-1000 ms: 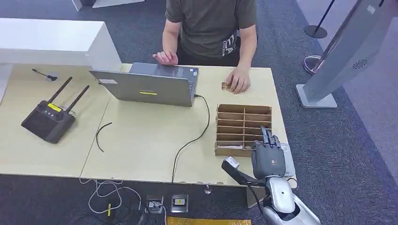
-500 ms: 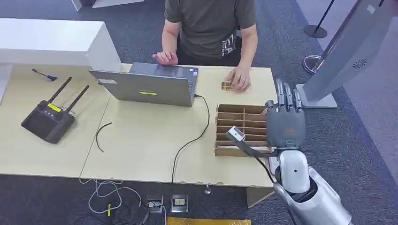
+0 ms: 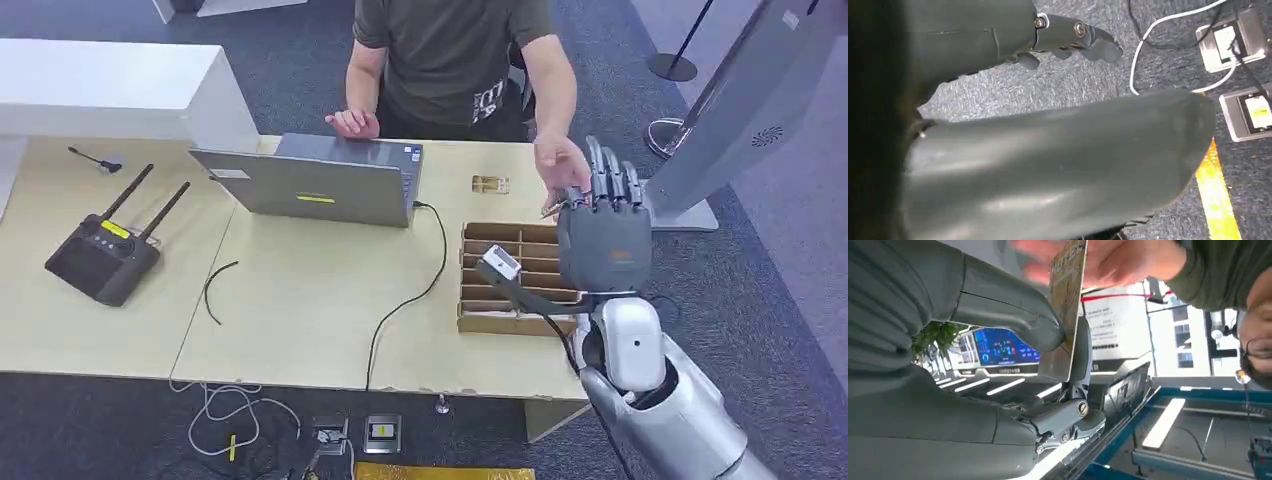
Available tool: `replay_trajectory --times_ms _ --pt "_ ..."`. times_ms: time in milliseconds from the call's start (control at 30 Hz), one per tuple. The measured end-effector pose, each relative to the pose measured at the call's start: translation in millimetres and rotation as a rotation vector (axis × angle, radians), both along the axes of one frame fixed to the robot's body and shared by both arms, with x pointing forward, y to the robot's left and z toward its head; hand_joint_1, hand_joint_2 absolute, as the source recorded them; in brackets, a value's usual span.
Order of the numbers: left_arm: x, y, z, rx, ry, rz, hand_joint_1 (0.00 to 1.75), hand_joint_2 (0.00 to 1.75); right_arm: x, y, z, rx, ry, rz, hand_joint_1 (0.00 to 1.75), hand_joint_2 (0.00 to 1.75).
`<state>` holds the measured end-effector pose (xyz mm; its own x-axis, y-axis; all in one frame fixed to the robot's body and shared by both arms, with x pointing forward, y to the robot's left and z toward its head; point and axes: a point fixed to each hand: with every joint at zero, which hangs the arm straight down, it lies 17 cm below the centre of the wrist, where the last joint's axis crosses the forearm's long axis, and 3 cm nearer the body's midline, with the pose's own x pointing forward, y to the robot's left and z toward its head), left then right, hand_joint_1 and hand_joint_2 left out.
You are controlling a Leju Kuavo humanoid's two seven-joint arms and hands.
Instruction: Pass the card to the sensor for recognition and then transmit it.
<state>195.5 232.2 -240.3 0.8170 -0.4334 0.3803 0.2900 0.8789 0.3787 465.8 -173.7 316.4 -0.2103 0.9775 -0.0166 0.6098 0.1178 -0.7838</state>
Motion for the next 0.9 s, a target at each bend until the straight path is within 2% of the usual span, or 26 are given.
replay_trajectory --times_ms 567,600,633,733,767,900 --pt "13 3 4 0.038 -0.014 -0.024 0.00 0.00 31 -12 -23 0.020 0.054 -0.049 1.75 1.75" --pt "13 3 4 0.042 -0.012 -0.028 0.00 0.00 33 -14 -26 0.018 0.060 -0.058 0.05 1.75" --pt "13 3 5 0.046 -0.013 -0.033 0.00 0.00 34 -16 -28 0.017 0.064 -0.066 0.00 1.75" --pt "15 4 5 0.055 -0.013 -0.045 0.00 0.00 37 -22 -33 0.007 0.068 -0.095 0.00 1.75" --pt "16 3 6 0.056 -0.015 -0.047 0.00 0.00 37 -23 -34 0.002 0.069 -0.101 0.00 0.00" --pt "19 3 7 0.058 -0.019 -0.055 0.00 0.00 40 -25 -39 -0.013 0.076 -0.110 0.00 0.00"
